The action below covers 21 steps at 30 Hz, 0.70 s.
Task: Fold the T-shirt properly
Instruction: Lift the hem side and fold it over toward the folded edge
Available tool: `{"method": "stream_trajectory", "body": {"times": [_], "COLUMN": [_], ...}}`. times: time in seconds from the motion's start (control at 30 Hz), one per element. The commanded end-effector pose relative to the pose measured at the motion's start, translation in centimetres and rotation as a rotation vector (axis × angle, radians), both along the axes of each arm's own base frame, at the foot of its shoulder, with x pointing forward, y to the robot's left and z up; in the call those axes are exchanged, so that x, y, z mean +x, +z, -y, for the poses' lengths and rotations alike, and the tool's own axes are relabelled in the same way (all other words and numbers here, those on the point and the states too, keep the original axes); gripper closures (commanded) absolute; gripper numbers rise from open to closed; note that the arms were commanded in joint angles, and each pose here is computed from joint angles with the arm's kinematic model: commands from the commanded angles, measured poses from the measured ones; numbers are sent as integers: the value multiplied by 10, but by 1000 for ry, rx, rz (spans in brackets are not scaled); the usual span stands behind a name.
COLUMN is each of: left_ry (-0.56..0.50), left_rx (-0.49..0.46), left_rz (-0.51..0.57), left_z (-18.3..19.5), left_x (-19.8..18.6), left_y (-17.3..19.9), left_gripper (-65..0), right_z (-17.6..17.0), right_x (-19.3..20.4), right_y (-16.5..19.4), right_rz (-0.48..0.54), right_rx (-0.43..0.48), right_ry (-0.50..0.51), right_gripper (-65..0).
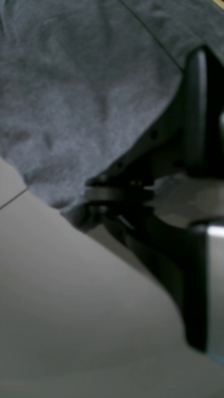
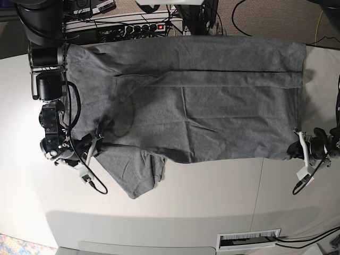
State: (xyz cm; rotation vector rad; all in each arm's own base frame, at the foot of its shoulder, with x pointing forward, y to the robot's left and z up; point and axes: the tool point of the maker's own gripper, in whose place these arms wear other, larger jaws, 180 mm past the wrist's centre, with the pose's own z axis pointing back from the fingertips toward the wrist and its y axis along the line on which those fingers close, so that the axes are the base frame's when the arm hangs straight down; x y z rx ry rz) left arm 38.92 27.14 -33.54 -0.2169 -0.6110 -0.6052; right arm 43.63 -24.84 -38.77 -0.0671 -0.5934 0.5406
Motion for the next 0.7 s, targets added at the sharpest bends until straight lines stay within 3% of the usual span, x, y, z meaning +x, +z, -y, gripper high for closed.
{"method": "stream_trajectory", "body": {"times": [0.0,0.13,0.2,0.27,0.5,0.67], "left_ry": [10,11,11,11,10,-13], "left_rx": [-6,-5,-5,-5,-10,-4], "left_rz": [56,56,56,56,60,85], "left_z": [-6,-7,-7,-7,-7,-7], "left_x": [12,12,12,12,12,11], "left_y": [21,21,21,21,24,36], "left_gripper": [0,0,0,0,0,0], "right_z": [7,9,9,8,14,2], "right_x": [16,14,11,8,14,22], "right_y": [22,20,18,16,32,60], "right_rz": [62,50,26,0,-26,36], "right_rx": [-8,-19,-14,-1,-26,-42], "right_ry": [-6,-9,-19,-29,-52,-12], "right_gripper": [-251,-240,-144,0,0,0]}}
